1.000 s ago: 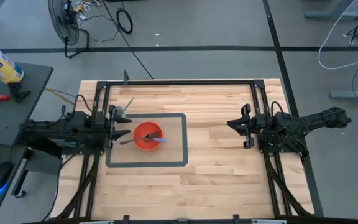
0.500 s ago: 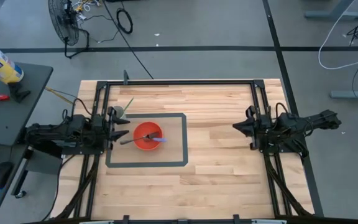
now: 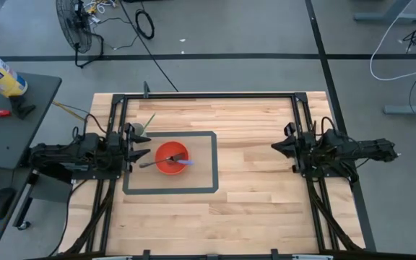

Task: Pick & Place Utensil
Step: Return to Home Position

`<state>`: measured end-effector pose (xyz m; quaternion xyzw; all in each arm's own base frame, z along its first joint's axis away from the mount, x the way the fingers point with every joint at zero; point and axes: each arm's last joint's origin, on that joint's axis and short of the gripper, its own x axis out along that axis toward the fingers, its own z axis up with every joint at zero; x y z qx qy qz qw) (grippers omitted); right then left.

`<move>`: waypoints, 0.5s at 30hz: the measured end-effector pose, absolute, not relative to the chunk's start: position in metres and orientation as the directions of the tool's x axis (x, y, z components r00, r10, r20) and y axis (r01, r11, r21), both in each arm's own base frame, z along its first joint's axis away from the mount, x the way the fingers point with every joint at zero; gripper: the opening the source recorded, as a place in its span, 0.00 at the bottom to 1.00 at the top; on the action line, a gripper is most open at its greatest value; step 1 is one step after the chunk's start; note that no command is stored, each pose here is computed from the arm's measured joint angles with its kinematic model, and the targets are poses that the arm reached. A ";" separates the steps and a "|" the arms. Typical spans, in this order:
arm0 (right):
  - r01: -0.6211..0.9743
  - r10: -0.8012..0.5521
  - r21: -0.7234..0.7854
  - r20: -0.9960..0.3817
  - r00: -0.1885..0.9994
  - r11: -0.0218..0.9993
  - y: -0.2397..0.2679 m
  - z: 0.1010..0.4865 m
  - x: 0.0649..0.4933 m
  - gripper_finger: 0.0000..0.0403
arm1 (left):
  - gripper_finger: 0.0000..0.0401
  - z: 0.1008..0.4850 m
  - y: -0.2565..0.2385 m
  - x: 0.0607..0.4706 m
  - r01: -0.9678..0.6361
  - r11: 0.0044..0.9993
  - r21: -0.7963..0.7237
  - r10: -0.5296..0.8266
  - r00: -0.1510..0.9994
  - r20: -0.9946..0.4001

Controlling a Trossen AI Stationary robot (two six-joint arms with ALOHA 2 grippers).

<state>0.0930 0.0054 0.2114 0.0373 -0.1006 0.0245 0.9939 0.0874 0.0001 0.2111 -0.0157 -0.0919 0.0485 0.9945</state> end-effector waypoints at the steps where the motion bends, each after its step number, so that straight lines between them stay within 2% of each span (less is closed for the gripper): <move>1: -0.069 0.051 0.074 0.222 0.974 0.995 0.005 0.207 0.094 0.00 | 0.49 0.211 0.000 0.087 -0.094 0.995 -0.040 0.100 0.978 0.181; 3: -0.083 0.057 0.086 0.268 0.962 0.993 0.004 0.197 0.097 0.00 | 0.49 0.211 0.000 0.087 -0.096 0.995 -0.041 0.102 0.978 0.181; 6: -0.031 0.008 0.097 0.230 0.973 0.995 0.002 0.191 0.098 0.00 | 0.49 0.211 0.001 0.087 -0.110 0.993 -0.051 0.117 0.978 0.175; 10: -0.041 0.018 0.083 0.260 0.966 0.996 0.002 0.194 0.098 0.01 | 0.49 0.205 0.001 0.089 -0.113 0.993 -0.047 0.118 0.986 0.115; 15: -0.034 0.017 0.078 0.211 0.977 0.996 0.002 0.189 0.099 0.03 | 0.49 0.201 -0.001 0.089 -0.068 0.997 -0.032 0.070 0.994 0.081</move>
